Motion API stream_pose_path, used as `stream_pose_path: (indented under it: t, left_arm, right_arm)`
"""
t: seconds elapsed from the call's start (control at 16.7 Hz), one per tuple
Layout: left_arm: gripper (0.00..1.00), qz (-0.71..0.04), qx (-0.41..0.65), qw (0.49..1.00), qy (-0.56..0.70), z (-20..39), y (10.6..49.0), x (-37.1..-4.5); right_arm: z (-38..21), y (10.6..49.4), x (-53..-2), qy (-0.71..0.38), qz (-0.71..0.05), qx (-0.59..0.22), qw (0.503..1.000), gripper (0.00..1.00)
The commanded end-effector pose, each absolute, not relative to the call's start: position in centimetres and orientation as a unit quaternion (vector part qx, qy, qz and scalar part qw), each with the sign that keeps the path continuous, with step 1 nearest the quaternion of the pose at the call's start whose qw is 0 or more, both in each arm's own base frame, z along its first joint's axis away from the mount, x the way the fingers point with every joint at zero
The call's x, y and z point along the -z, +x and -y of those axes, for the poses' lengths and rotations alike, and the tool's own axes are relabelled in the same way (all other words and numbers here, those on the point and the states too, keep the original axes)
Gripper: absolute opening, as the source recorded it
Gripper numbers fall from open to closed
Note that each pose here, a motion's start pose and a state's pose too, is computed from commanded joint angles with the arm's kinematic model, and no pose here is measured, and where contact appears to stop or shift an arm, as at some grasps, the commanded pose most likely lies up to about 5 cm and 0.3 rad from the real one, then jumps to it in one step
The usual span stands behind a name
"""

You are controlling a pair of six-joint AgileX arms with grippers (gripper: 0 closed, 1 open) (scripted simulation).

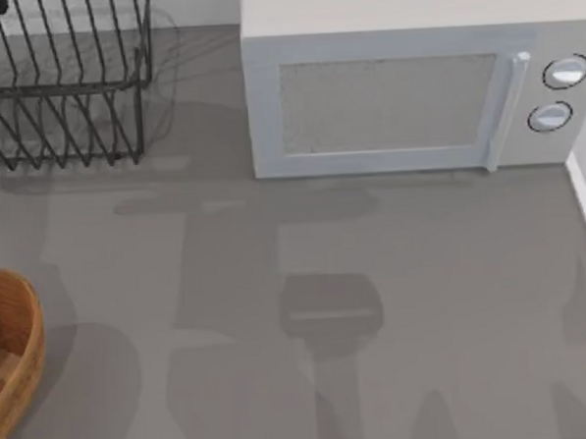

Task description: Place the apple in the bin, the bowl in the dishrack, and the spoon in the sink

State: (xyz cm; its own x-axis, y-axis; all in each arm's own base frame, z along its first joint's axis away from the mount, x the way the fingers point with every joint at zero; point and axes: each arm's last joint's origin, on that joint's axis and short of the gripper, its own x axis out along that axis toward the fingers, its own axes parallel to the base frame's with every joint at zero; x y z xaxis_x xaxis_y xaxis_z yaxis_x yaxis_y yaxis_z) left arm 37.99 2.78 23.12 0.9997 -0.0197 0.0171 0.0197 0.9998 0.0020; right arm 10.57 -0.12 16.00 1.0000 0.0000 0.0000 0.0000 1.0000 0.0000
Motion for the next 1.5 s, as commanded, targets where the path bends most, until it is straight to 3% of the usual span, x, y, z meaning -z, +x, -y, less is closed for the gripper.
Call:
stream_pose_path:
  t: [0.36, 1.14, 1.5]
  left_arm:
    - [0.0, 0.0, 0.01, 1.0, 0.0, -2.52, 38.13, -21.8]
    - [0.98, 0.0, 0.01, 1.0, 0.0, -2.52, 38.13, -21.8]
    - [1.0, 0.0, 0.01, 1.0, 0.0, -2.52, 38.13, -21.8]
  right_arm:
    - [0.12, 10.57, -16.0, 0.0, 0.0, 0.0, 1.0, 1.0]
    - [0.12, 10.57, -16.0, 0.0, 0.0, 0.0, 1.0, 1.0]
    - [0.12, 10.57, -16.0, 0.0, 0.0, 0.0, 1.0, 1.0]
